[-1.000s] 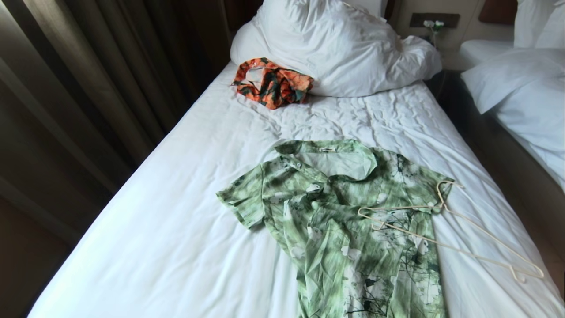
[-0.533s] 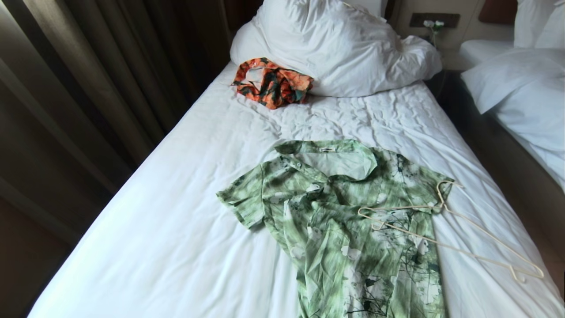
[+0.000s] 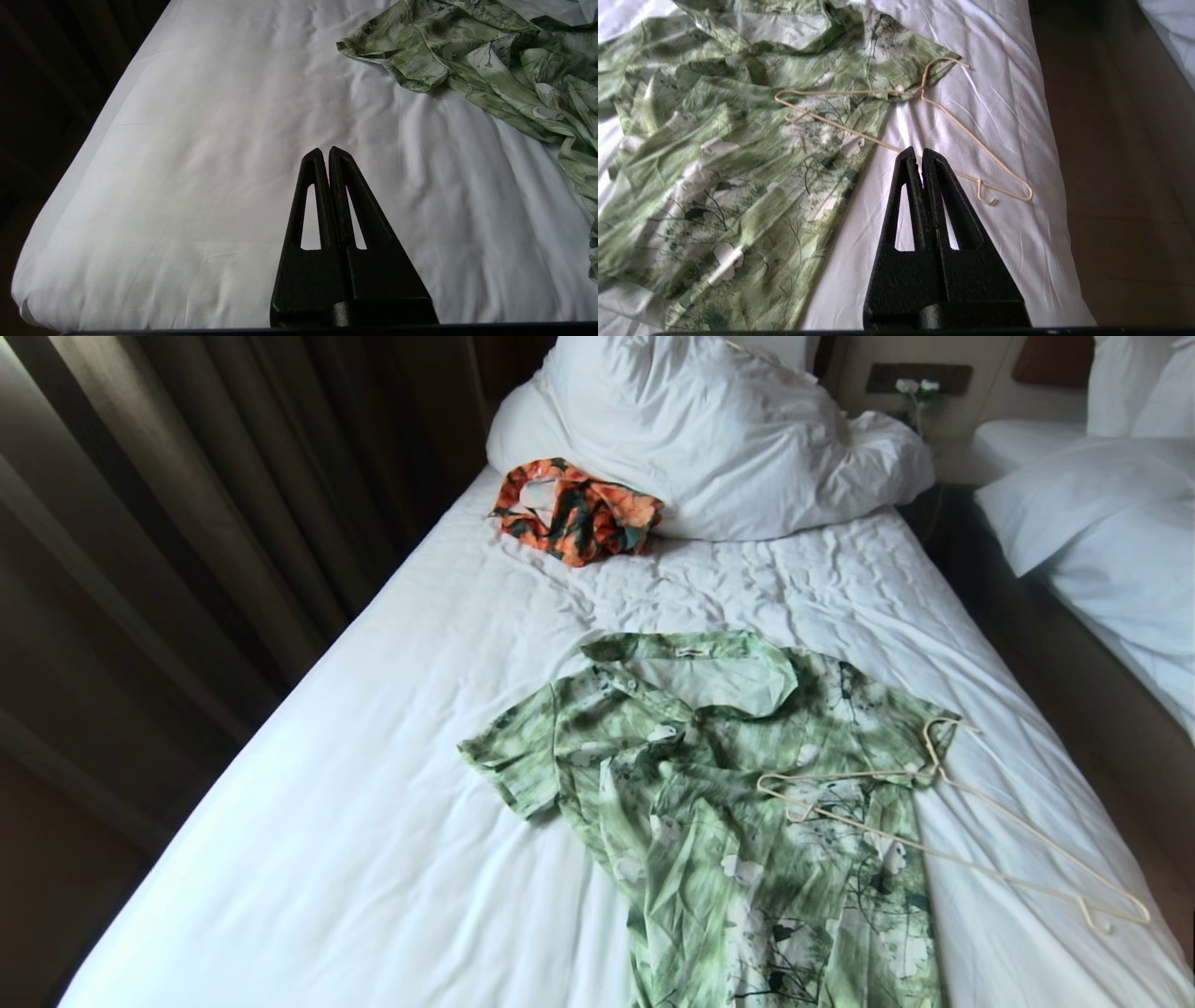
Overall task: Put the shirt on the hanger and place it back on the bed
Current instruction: Lift the shirt and hanger
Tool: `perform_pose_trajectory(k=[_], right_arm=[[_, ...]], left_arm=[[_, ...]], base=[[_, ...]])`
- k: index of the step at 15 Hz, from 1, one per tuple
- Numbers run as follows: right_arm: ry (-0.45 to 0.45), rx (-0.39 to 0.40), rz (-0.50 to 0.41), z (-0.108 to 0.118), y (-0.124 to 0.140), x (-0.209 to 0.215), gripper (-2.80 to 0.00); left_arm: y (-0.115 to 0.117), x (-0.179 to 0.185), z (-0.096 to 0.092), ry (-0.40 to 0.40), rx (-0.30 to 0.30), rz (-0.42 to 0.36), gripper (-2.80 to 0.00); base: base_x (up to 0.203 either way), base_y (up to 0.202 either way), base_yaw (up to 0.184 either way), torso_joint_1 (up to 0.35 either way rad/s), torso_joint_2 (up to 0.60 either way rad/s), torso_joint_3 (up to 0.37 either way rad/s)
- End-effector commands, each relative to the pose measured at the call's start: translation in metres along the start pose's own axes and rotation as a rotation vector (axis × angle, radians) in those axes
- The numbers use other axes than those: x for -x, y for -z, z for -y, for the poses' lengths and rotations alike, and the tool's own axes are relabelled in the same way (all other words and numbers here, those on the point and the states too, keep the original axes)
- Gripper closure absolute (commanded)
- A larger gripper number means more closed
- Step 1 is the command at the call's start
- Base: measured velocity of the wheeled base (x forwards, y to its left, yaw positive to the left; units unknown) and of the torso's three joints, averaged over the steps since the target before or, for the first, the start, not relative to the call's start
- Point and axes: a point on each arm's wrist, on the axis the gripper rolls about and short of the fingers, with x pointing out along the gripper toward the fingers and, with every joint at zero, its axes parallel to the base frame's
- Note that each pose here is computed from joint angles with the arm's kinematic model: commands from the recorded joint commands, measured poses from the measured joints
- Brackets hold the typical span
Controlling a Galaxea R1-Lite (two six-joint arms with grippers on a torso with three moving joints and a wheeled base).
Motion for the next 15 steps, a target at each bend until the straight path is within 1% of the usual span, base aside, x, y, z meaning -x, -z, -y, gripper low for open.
perform_pose_trajectory(k=[1, 4, 5, 7, 9, 11, 12, 13, 14, 15], right_arm=[[-0.003, -0.021, -0.064, 0.001, -0.033, -0.024, 0.0], [-0.003, -0.067, -0.1, 0.003, -0.087, -0.069, 0.0], [-0.003, -0.076, -0.12, 0.004, -0.099, -0.086, 0.0], [0.0, -0.101, -0.181, 0.006, -0.114, -0.125, 0.0], [0.008, -0.15, -0.261, 0.007, -0.119, -0.165, 0.0], [0.012, -0.201, -0.369, 0.009, -0.115, -0.205, 0.0], [0.012, -0.217, -0.426, 0.01, -0.11, -0.221, 0.0], [0.01, -0.228, -0.503, 0.011, -0.101, -0.238, 0.0], [0.002, -0.246, -0.582, 0.016, -0.091, -0.258, 0.0], [-0.016, -0.271, -0.642, 0.022, -0.083, -0.276, 0.0]], left_arm=[[0.0, 0.0, 0.0, 0.0, 0.0, -0.001, 0.0], [0.0, 0.0, 0.0, 0.0, 0.0, -0.002, 0.0], [0.0, 0.0, 0.0, 0.0, 0.0, -0.002, 0.0], [0.0, 0.0, 0.0, 0.0, 0.0, -0.001, 0.0], [0.0, 0.0, 0.0, 0.0, 0.002, 0.0, 0.0], [0.0, 0.0, 0.0, 0.0, 0.0, -0.002, 0.0], [0.0, 0.0, 0.0, 0.0, 0.0, -0.002, 0.0], [0.0, 0.0, 0.0, 0.0, 0.0, -0.001, 0.0], [0.0, 0.0, 0.0, 0.0, 0.0, -0.001, 0.0], [0.0, 0.0, 0.0, 0.0, 0.0, -0.003, 0.0]], base=[[0.0, 0.0, 0.0, 0.0, 0.0, 0.0], [0.0, 0.0, 0.0, 0.0, 0.0, 0.0], [0.0, 0.0, 0.0, 0.0, 0.0, 0.0], [0.0, 0.0, 0.0, 0.0, 0.0, 0.0], [0.0, 0.0, 0.0, 0.0, 0.0, 0.0], [0.0, 0.0, 0.0, 0.0, 0.0, 0.0], [0.0, 0.0, 0.0, 0.0, 0.0, 0.0], [0.0, 0.0, 0.0, 0.0, 0.0, 0.0], [0.0, 0.0, 0.0, 0.0, 0.0, 0.0], [0.0, 0.0, 0.0, 0.0, 0.0, 0.0]])
